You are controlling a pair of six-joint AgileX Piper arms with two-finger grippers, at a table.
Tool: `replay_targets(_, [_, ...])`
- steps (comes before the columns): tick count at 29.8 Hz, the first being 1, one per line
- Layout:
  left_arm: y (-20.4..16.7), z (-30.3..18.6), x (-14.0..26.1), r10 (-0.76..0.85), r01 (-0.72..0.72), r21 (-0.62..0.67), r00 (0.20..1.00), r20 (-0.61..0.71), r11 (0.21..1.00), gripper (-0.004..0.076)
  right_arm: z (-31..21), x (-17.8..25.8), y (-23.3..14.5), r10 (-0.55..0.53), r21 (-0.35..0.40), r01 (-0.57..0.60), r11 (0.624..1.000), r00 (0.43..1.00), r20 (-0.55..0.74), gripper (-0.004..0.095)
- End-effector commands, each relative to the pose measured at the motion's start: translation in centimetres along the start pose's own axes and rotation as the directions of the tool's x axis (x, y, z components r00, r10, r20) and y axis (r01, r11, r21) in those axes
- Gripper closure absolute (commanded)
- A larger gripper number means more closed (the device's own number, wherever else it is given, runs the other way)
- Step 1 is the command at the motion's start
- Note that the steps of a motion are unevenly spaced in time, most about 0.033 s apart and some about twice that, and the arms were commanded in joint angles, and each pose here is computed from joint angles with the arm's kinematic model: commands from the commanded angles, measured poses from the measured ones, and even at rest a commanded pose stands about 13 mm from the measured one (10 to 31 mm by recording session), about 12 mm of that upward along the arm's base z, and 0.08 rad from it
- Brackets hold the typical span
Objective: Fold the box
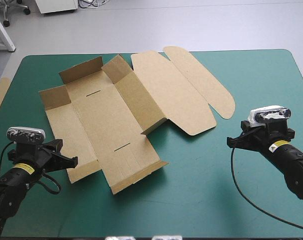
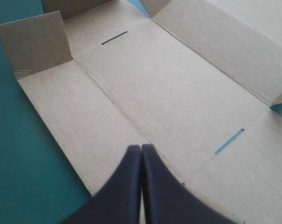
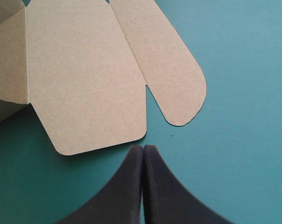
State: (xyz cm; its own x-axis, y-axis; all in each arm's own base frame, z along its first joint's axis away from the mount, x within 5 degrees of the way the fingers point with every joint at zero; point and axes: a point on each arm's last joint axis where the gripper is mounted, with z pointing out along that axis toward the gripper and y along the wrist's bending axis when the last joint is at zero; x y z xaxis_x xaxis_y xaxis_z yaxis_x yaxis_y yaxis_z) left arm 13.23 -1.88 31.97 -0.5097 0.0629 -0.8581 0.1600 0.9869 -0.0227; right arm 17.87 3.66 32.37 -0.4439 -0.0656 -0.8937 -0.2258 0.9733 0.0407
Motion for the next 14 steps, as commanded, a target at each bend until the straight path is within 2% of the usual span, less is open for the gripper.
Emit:
replay_targets(1, [-0.1, -0.71, -1.63, -0.01, 0.009, 0.005, 0.994, 0.107, 1.0, 0.0734, -0.72, -1.57, -0.04, -0.006, 0.011, 0.005, 1.0, 0.994, 0.105, 0.0927])
replay_targets(14, [-0.1, -0.71, -1.62, -0.009, 0.009, 0.005, 0.994, 0.107, 1.0, 0.0734, -0.72, -1.57, -0.03, -0.002, 0.009, 0.001, 1.0, 0.994, 0.105, 0.0927])
